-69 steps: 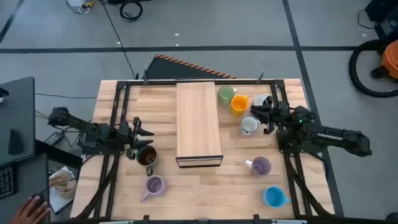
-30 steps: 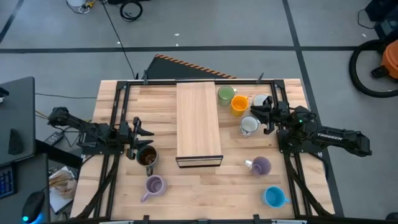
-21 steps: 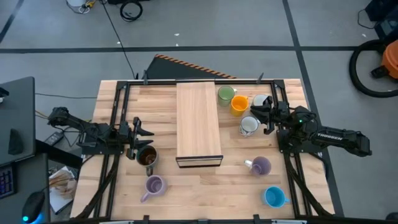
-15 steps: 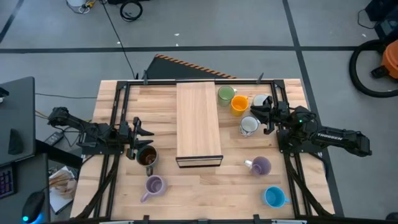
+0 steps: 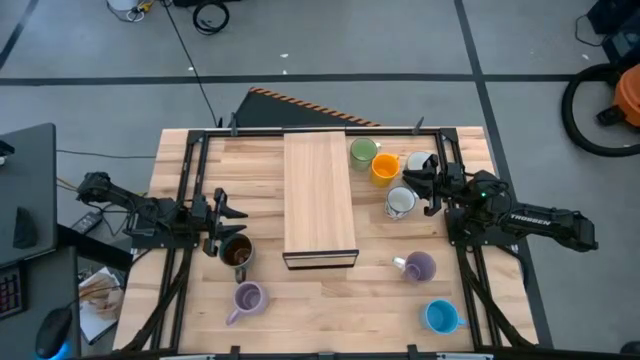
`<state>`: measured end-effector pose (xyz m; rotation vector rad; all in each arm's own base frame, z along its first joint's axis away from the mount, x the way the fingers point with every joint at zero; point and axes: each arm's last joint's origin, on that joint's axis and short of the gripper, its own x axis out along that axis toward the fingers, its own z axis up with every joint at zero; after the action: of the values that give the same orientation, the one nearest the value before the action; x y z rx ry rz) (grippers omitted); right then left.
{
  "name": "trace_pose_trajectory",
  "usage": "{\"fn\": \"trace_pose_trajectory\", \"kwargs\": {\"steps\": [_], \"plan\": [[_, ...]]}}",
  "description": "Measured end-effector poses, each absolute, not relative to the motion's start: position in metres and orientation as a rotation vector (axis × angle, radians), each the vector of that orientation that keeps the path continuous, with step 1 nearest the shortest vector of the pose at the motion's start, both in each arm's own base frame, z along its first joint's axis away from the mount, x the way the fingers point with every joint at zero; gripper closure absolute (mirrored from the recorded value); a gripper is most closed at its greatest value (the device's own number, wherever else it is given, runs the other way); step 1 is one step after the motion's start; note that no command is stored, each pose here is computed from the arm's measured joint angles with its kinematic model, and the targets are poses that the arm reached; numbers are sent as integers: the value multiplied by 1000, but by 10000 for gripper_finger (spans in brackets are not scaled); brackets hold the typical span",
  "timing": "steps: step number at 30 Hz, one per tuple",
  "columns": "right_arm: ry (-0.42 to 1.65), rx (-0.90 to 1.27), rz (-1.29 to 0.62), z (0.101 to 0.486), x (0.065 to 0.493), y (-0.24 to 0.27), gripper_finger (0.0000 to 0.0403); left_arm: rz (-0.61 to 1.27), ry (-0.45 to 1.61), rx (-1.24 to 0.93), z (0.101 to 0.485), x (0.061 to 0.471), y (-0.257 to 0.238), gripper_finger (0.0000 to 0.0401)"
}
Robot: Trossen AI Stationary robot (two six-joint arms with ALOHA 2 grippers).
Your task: Place coffee mugs
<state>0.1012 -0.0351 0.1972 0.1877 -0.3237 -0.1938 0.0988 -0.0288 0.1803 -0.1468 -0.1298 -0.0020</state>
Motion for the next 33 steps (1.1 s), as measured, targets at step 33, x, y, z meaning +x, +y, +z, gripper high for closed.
{"fn": "trace_pose_trajectory", "kwargs": {"steps": [33], "plan": [[-515, 170, -180, 214, 94, -33, 316, 19, -106, -352, 254, 82, -21, 253]]}}
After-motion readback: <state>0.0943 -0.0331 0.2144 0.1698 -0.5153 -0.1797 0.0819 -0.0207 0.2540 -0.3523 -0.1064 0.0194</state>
